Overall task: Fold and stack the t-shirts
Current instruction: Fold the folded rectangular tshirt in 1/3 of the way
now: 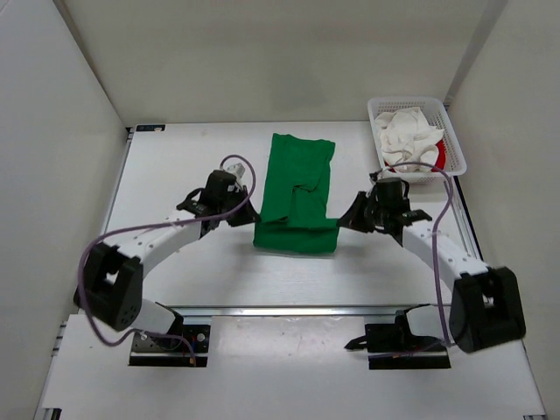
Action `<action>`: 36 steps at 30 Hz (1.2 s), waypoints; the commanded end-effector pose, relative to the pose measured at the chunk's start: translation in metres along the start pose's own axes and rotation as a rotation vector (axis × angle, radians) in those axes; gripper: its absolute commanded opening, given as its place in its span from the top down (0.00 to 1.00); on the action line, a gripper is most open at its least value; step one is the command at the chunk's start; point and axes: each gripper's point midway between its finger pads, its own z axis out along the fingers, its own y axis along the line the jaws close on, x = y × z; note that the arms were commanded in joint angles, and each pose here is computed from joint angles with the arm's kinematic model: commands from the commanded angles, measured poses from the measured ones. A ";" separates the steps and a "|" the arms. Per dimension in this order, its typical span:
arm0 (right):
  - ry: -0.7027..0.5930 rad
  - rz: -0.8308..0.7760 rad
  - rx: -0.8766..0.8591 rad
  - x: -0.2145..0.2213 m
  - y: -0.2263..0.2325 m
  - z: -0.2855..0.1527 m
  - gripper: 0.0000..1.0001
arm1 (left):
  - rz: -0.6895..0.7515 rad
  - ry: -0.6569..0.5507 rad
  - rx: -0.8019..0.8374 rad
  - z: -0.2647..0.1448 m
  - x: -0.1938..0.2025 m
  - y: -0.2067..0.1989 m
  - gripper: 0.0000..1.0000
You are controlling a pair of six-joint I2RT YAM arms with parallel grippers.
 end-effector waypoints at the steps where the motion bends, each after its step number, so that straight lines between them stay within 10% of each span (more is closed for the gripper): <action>1: -0.082 -0.091 -0.063 -0.057 0.019 0.013 0.99 | 0.009 -0.080 -0.017 0.022 -0.048 0.002 1.00; 20: -0.036 -0.050 0.010 -0.148 -0.011 0.121 1.00 | -0.031 -0.096 -0.087 0.119 -0.151 0.028 0.82; 30: -0.143 -0.105 0.038 -0.154 0.014 0.087 0.49 | -0.052 -0.222 0.007 0.070 -0.149 0.006 0.55; 32: -0.181 -0.112 0.038 -0.148 0.020 0.077 0.51 | -0.065 -0.216 0.027 0.064 -0.129 0.000 0.55; 36: -0.107 -0.159 -0.046 -0.100 0.044 0.085 0.97 | -0.068 -0.091 0.040 0.079 -0.060 -0.002 0.58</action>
